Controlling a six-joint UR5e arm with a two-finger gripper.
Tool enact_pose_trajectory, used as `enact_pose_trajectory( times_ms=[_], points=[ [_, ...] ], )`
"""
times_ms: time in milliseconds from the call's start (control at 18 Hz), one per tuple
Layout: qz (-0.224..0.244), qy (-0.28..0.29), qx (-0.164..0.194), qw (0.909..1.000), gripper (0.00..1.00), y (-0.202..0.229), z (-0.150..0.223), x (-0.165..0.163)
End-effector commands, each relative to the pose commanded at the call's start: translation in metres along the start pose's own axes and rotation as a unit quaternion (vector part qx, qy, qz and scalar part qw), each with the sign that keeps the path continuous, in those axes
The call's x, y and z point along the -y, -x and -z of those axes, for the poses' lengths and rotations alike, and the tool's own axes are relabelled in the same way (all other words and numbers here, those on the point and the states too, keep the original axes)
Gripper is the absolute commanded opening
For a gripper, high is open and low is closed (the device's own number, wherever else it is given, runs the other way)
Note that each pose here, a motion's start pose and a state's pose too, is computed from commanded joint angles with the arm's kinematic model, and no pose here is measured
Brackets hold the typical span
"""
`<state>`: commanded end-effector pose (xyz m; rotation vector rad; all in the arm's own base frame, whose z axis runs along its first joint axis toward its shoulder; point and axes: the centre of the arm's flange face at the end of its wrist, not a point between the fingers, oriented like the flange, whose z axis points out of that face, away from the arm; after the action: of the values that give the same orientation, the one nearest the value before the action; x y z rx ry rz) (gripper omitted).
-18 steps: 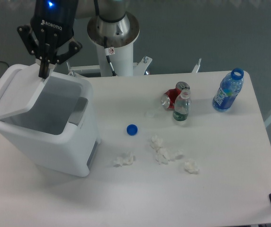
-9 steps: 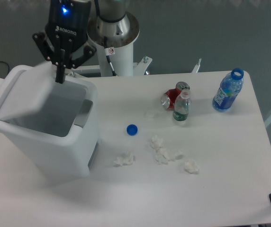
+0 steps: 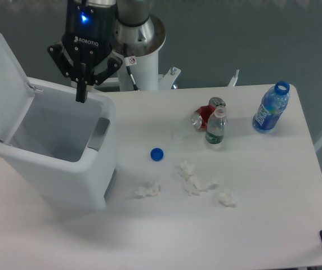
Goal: Close the trash can
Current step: 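Lift the gripper off the lid, then move the gripper back up to the edge of the raised lid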
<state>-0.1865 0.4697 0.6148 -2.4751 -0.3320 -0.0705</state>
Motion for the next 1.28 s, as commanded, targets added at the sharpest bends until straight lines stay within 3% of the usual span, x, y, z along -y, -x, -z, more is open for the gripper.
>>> enact_pose_trajectory(
  times_ms=[500,778,1278],
  points=[
    [0.028,-0.073,-0.090,0.9929,0.15,-0.054,0.058,0.005],
    [0.024,-0.069,-0.152,0.9857,0.15,-0.095,0.055,0.005],
    [-0.009,-0.048,-0.207,0.9772,0.16,-0.139,0.036,0.003]
  ],
)
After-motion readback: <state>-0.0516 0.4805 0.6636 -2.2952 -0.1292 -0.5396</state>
